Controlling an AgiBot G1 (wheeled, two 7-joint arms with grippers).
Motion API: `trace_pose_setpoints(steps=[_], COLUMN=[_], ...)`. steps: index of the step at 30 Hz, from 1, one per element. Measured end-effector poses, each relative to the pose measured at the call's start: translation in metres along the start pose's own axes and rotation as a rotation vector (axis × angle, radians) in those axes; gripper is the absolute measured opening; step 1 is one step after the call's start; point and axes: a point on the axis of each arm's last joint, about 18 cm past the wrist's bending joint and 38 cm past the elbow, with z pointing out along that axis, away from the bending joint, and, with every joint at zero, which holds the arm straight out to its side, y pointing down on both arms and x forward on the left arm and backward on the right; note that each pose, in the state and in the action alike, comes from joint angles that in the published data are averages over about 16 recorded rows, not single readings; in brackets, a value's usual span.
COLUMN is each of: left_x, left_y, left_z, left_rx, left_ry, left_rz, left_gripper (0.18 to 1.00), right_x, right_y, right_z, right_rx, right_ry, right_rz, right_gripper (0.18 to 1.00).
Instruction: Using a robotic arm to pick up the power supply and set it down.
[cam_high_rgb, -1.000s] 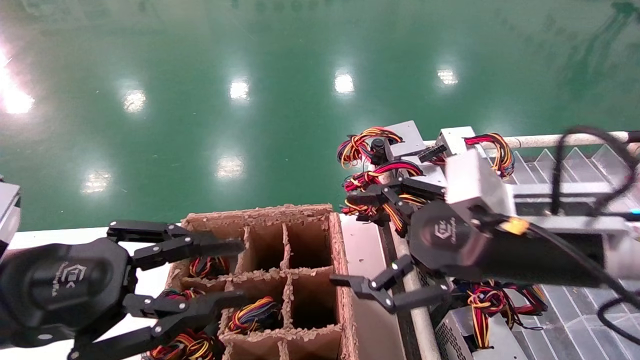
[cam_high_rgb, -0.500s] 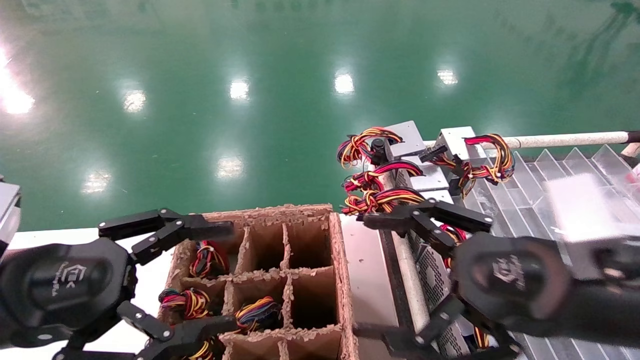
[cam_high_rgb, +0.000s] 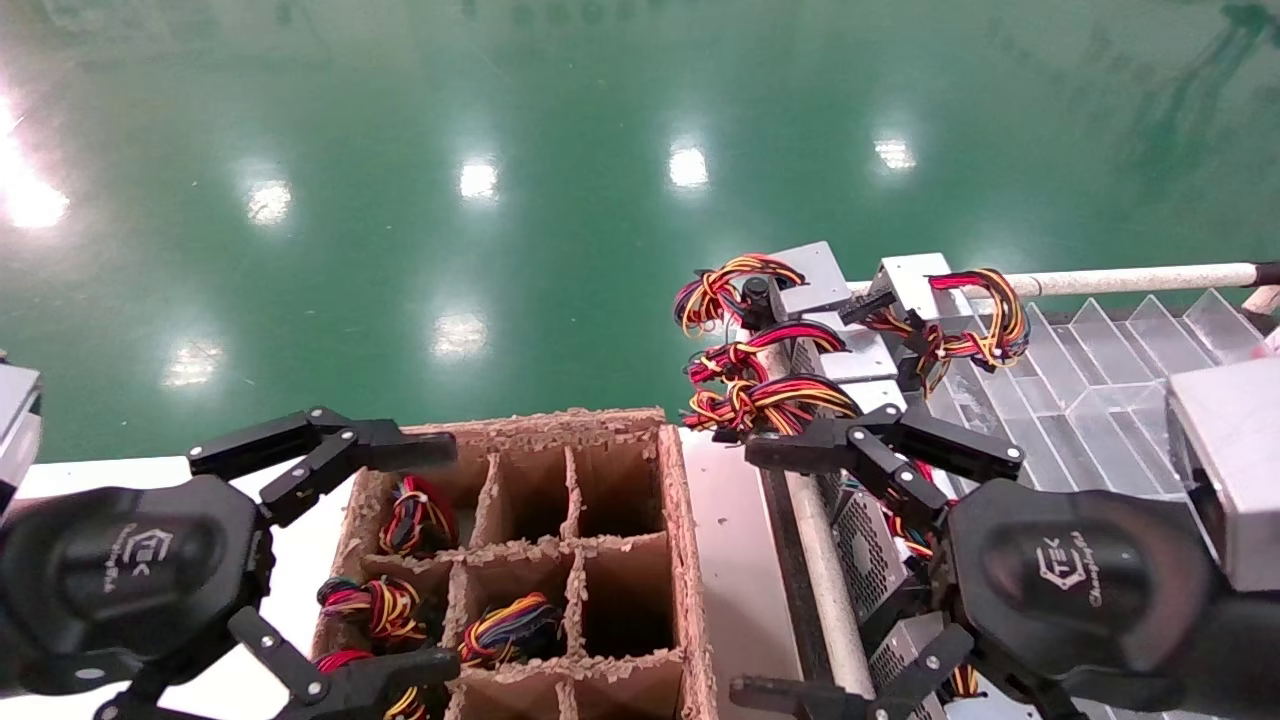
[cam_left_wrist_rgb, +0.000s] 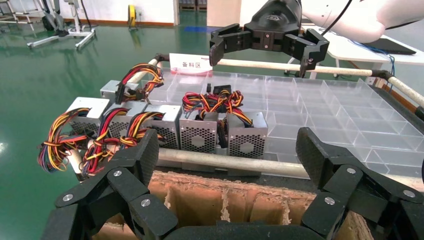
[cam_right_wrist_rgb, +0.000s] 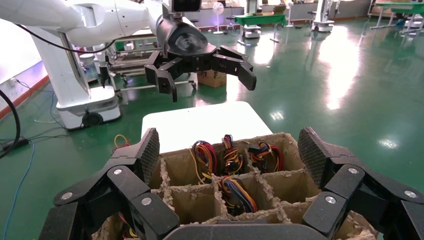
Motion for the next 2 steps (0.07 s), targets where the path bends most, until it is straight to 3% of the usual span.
trace_pose_setpoints(steps=[2], left_x=[0.0], left_y=[0.0], left_z=[0.0], left_rx=[0.0], left_ry=[0.0], left_rz=[0.0], left_gripper=[0.97], right_x=[0.0003], right_y=[0.0001], right_z=[0.0004], right_rx=[-0.002], right_ry=[0.0], right_rz=[0.0], right_gripper=[1.0])
